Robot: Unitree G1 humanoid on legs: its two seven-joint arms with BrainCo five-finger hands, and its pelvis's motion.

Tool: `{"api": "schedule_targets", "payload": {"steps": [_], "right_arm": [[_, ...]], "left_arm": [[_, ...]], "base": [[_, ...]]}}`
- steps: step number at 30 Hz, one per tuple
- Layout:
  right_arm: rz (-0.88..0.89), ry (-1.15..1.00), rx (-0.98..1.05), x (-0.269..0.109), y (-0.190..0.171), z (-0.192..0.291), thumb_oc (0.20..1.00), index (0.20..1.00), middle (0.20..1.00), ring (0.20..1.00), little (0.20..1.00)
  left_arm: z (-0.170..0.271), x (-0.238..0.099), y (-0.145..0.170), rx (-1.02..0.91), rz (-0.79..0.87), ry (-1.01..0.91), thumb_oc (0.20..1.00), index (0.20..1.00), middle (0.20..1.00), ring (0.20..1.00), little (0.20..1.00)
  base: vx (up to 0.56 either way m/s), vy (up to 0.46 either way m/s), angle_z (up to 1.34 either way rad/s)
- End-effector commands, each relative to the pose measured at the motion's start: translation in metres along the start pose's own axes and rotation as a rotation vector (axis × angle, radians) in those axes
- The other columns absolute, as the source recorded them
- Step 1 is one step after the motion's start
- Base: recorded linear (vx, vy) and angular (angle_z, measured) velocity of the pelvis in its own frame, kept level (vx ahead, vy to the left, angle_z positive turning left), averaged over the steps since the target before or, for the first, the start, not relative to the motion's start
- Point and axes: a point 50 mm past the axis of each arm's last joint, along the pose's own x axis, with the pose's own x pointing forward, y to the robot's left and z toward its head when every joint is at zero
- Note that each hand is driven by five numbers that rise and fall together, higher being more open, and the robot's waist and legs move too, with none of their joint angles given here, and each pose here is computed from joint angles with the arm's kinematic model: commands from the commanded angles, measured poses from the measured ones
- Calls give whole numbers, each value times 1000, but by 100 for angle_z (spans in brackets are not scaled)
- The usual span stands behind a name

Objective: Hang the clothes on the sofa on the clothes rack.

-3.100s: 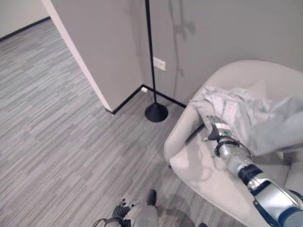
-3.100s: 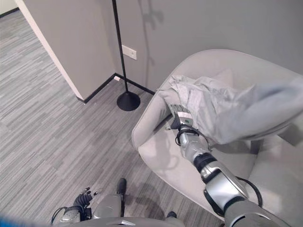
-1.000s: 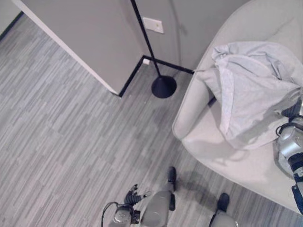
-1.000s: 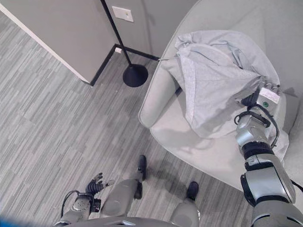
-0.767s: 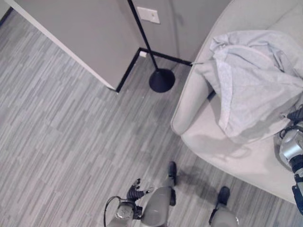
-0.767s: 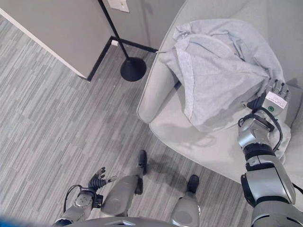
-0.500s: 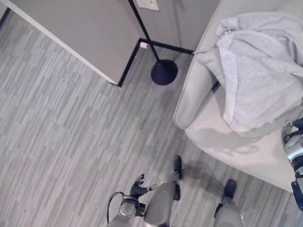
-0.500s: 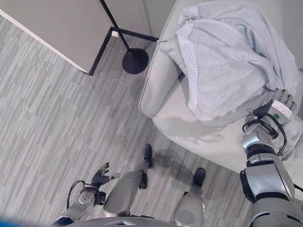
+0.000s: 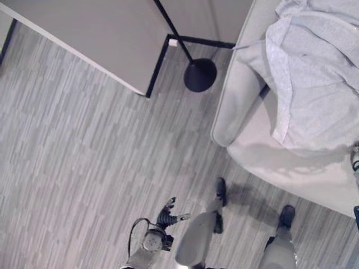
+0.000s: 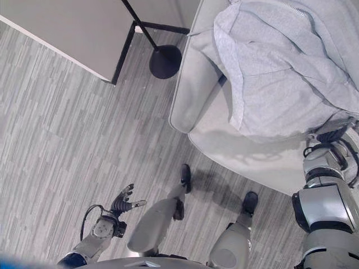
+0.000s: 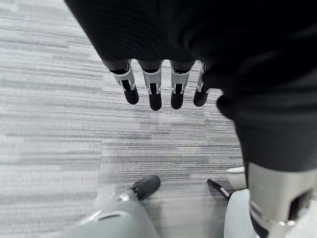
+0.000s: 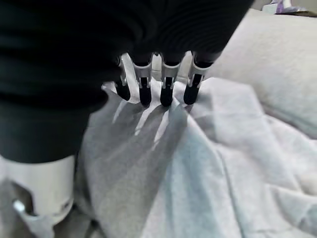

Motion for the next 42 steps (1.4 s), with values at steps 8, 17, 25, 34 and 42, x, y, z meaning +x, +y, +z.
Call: {"api": "schedule_targets", "payload": {"steps": [8, 17, 25, 34, 42], "right_arm": [[-639, -316, 93, -7, -80, 74, 1000, 1000, 1000, 1000, 1000], [-947, -321, 229, -26, -120, 94, 1000, 1000, 1000, 1000, 1000], [-825, -324, 345, -21, -115, 115, 1000, 1000, 1000, 1000, 1000], [-437, -297, 666, 14, -129, 123, 1000, 1000, 1000, 1000, 1000], [-204, -154, 703, 41, -142, 92, 219, 219, 219, 219, 219]], "left_arm": [[4, 8, -3, 85, 85, -14, 1000, 1000, 1000, 1000, 1000], [9, 10, -1, 144, 85, -48, 1000, 1000, 1000, 1000, 1000], [15, 13, 0, 222, 55, -90, 1000, 1000, 1000, 1000, 1000], [19, 12, 8, 311, -5, -124, 1000, 1000, 1000, 1000, 1000], [24, 8, 30, 386, -4, -165, 1000, 1000, 1000, 1000, 1000]], "base": [[-2, -23, -8], [-18, -38, 1], [-5, -2, 0], [18, 34, 3], [26, 11, 2]]}}
